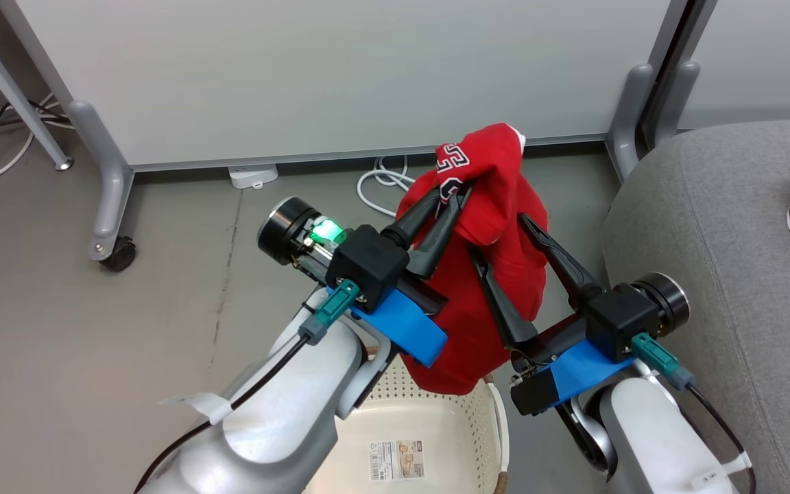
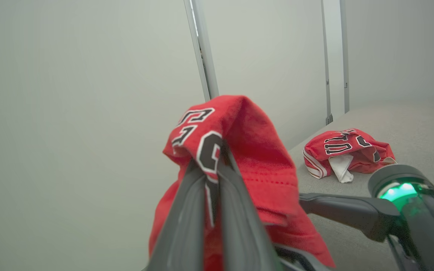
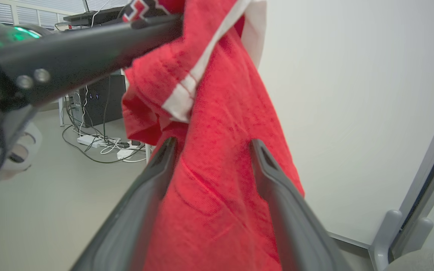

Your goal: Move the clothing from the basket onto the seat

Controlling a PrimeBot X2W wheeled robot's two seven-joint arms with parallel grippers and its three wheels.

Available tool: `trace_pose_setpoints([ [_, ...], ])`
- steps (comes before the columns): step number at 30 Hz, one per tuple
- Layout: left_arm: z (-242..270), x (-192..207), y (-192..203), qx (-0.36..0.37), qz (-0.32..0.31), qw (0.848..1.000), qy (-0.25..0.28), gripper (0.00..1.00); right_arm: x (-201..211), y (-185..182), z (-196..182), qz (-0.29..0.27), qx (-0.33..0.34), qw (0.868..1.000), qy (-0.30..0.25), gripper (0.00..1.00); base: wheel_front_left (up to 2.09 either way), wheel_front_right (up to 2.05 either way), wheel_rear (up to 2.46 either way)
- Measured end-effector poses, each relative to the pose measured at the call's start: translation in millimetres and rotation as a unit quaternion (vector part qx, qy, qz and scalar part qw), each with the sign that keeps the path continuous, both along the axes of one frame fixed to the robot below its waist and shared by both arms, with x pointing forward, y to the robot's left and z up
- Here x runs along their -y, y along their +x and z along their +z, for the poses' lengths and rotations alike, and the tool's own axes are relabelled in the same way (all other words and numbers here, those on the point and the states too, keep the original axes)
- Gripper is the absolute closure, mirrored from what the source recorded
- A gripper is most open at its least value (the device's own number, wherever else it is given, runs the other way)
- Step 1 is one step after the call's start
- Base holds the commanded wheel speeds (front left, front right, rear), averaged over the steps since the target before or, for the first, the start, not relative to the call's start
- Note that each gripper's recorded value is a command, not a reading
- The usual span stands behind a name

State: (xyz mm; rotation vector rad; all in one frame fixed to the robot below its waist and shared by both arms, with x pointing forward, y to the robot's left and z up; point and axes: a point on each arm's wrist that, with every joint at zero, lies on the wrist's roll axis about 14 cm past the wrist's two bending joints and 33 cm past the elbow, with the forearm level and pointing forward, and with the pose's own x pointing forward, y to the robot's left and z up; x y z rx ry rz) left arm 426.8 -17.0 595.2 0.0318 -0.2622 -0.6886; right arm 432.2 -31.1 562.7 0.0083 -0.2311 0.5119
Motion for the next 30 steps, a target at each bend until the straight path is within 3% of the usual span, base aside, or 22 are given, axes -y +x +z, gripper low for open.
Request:
trace_pose_setpoints([
  [6, 2, 6, -4, 0.002, -0.008, 1.0, -0.003, 1.0, -4, 11, -16, 0.004, -0.026, 1.0, -0.013, 0.0, 0.0, 0.0, 0.0],
  [7, 1, 7, -4, 0.002, -0.009, 1.0, -0.004, 1.0, -5, 11, -20, 0.005, -0.033, 0.999, -0.012, 1.0, 0.0, 0.0, 0.0],
  [28, 1, 8, -4, 0.0, -0.009, 1.0, -0.004, 1.0, -9, 11, -20, 0.012, -0.041, 0.999, 0.0, 1.0, 0.0, 0.0, 0.0],
  [29, 0, 7, -4, -0.001, -0.008, 1.0, -0.003, 0.6, -9, 11, -20, 0.013, -0.042, 0.999, 0.001, 1.0, 0.0, 0.0, 0.0],
  [30, 0, 7, -3, -0.002, -0.007, 1.0, -0.003, 0.09, -9, 10, -21, 0.013, -0.043, 0.999, 0.001, 1.0, 0.0, 0.0, 0.0],
])
